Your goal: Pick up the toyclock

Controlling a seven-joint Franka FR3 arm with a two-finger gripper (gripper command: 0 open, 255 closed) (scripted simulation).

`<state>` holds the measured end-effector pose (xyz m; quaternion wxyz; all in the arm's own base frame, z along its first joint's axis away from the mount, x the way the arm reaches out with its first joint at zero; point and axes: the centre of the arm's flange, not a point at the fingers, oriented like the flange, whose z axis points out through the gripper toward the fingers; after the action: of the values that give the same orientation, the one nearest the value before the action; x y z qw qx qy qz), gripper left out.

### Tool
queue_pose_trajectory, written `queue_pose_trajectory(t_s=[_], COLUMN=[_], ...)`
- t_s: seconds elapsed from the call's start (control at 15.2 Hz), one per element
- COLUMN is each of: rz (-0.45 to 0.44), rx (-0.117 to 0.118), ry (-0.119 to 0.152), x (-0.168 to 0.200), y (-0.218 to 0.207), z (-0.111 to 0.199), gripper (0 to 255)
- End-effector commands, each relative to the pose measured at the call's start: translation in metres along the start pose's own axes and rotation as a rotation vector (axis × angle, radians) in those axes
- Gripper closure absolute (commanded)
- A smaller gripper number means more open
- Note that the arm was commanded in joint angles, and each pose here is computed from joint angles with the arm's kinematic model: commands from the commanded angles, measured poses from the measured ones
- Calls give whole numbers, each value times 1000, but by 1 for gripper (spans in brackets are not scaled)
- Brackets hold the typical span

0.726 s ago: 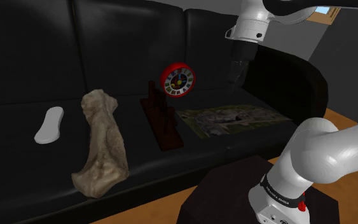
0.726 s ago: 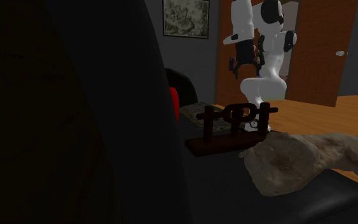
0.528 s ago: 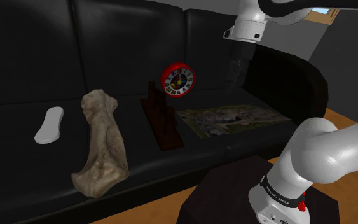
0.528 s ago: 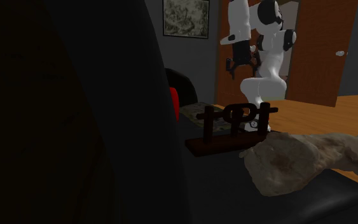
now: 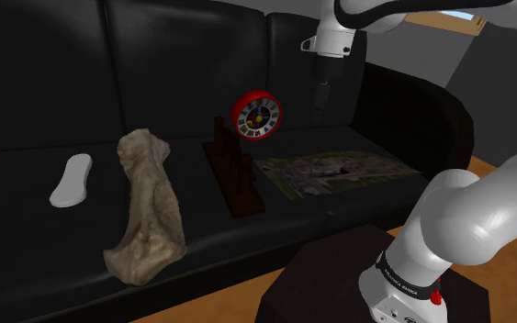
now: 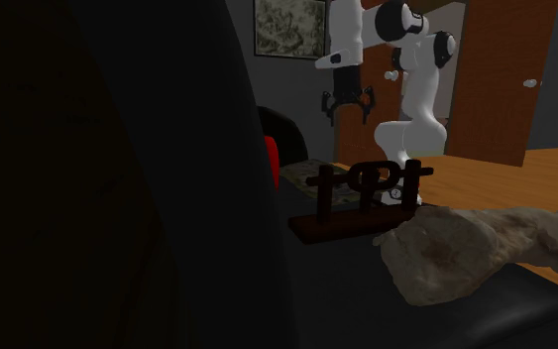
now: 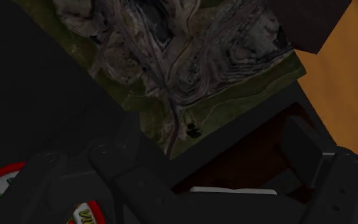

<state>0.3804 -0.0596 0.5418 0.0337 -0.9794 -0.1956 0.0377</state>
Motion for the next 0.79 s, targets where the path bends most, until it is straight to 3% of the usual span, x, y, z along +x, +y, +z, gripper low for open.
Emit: queue_pose_trajectory(t_s=[0.0, 0.73], rz=[-62, -382], rx=[-23, -142], ry=[-7, -39], x=[17, 121], y=[22, 105], z=[2, -4], gripper=[0, 0])
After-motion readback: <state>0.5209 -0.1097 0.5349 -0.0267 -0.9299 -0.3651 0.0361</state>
